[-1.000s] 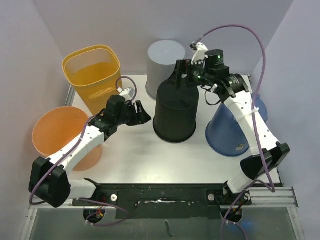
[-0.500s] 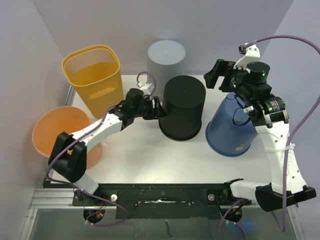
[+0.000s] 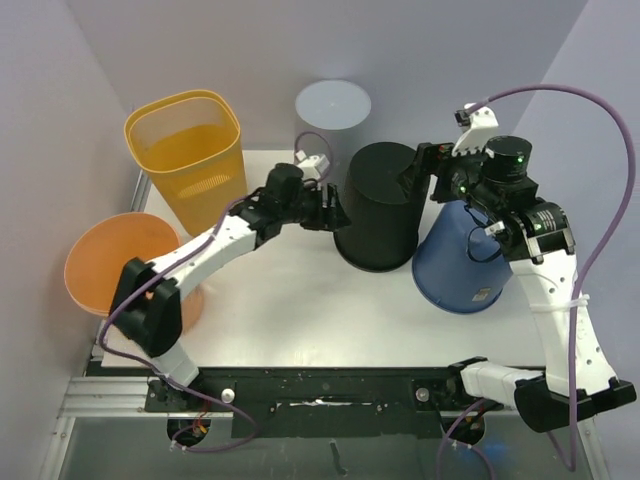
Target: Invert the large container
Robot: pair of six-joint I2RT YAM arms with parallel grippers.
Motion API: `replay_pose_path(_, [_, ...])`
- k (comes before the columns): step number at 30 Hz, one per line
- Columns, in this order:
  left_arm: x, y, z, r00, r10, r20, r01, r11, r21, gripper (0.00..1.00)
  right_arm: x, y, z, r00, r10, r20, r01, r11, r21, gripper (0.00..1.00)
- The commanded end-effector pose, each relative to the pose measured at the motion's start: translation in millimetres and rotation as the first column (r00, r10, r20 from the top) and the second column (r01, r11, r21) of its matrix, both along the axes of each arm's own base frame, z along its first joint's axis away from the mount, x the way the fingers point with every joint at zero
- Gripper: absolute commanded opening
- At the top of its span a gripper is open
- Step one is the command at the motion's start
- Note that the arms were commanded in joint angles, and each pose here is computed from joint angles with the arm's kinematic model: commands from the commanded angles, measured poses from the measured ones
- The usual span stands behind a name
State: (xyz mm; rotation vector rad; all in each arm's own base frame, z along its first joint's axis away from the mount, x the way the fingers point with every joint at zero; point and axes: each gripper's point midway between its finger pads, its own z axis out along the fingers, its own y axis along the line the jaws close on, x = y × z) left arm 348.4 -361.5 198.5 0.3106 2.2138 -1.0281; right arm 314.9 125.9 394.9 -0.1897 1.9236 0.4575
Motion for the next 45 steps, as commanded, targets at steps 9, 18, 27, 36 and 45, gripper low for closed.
replay_pose_path(9, [-3.3, 200.9, 131.4, 0.901, 0.358, 0.245, -0.374, 0.927, 0.022, 0.65, -6.5, 144.1, -26.3, 0.888, 0.459, 0.002, -0.458, 0.886, -0.072, 0.98])
replay_pose_path(18, [-5.1, 279.8, 162.6, 0.795, 0.479, 0.373, -0.575, 0.791, 0.209, 0.75, 2.3, 204.6, -104.4, 0.856, 0.466, -0.226, -0.509, 0.836, -0.206, 0.98])
replay_pose_path(27, [0.3, 281.6, 159.0, 0.787, 0.52, 0.332, -0.59, 0.792, 0.159, 0.75, 54.7, 174.7, -163.0, 0.921, 0.184, -0.345, -0.302, 0.894, -0.331, 0.98])
replay_pose_path(36, [-0.1, 261.2, 157.5, 0.844, 0.436, 0.313, -0.492, 0.861, 0.127, 0.76, 112.3, 55.0, -174.1, 0.915, -0.193, -0.354, 0.075, 0.944, -0.321, 0.98])
replay_pose_path(45, [1.0, 242.1, 160.7, 0.878, 0.382, 0.289, -0.417, 0.907, 0.067, 0.76, 119.7, 96.3, -150.0, 0.962, -0.091, -0.257, 0.011, 0.955, -0.297, 0.98])
